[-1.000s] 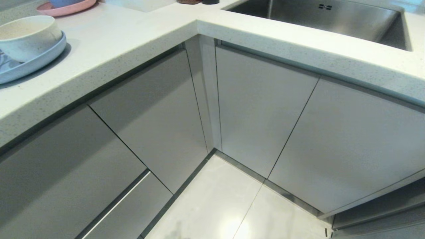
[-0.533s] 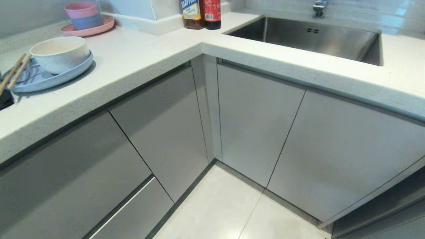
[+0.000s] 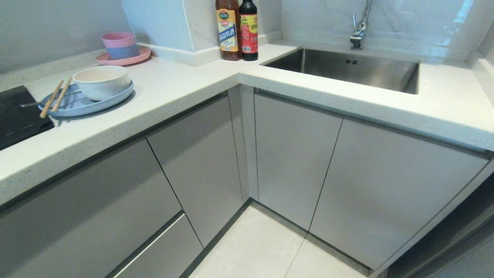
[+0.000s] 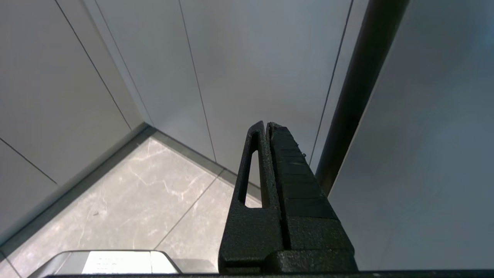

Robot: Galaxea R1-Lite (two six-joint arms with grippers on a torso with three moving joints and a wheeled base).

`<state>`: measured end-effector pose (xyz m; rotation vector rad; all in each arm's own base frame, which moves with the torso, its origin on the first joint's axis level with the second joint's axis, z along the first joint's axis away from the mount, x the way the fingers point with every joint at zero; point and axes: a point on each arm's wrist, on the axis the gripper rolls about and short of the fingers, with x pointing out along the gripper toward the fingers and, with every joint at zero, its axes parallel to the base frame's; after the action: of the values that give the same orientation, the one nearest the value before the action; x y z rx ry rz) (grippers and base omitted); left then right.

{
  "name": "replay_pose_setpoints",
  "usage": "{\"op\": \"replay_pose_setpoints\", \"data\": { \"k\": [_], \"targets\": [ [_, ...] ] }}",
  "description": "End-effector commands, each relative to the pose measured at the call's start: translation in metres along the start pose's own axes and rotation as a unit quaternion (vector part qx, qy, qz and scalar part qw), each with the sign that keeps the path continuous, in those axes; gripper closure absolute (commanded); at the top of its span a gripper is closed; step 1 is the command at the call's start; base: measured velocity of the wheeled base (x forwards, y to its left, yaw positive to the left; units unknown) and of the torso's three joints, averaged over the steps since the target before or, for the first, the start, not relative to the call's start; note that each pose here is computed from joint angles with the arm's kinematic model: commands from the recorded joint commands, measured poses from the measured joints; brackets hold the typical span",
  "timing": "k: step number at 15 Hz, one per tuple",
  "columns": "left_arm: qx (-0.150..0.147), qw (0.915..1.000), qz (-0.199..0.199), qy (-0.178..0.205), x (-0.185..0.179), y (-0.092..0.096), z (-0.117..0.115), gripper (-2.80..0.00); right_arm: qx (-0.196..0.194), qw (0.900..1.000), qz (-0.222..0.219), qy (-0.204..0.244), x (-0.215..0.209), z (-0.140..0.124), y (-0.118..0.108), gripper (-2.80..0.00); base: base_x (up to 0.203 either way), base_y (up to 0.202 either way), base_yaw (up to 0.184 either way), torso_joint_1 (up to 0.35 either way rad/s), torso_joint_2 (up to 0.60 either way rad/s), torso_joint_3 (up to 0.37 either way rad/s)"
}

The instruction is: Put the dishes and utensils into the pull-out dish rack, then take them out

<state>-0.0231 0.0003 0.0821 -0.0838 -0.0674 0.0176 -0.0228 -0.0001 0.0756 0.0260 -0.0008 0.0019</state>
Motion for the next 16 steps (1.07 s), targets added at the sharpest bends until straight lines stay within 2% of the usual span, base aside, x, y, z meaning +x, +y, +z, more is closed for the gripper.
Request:
{"op": "replay_pose_setpoints", "data": {
  "k": [1, 16],
  "targets": [
    [0.000, 0.9999, 0.002, 0.012, 0.0016, 0.0006, -0.0068, 0.00, 0.000, 1.000, 0.001, 0.000, 0.0001, -0.0004, 0.0000, 0.00, 0.000, 0.000, 0.000, 0.003, 0.00, 0.197],
    [0.000, 0.9999, 0.001, 0.013, 0.0016, 0.0005, -0.0068, 0.00, 0.000, 1.000, 0.000, 0.000, 0.0001, -0.0001, 0.0000, 0.00, 0.000, 0.000, 0.000, 0.002, 0.00, 0.200]
  ]
}}
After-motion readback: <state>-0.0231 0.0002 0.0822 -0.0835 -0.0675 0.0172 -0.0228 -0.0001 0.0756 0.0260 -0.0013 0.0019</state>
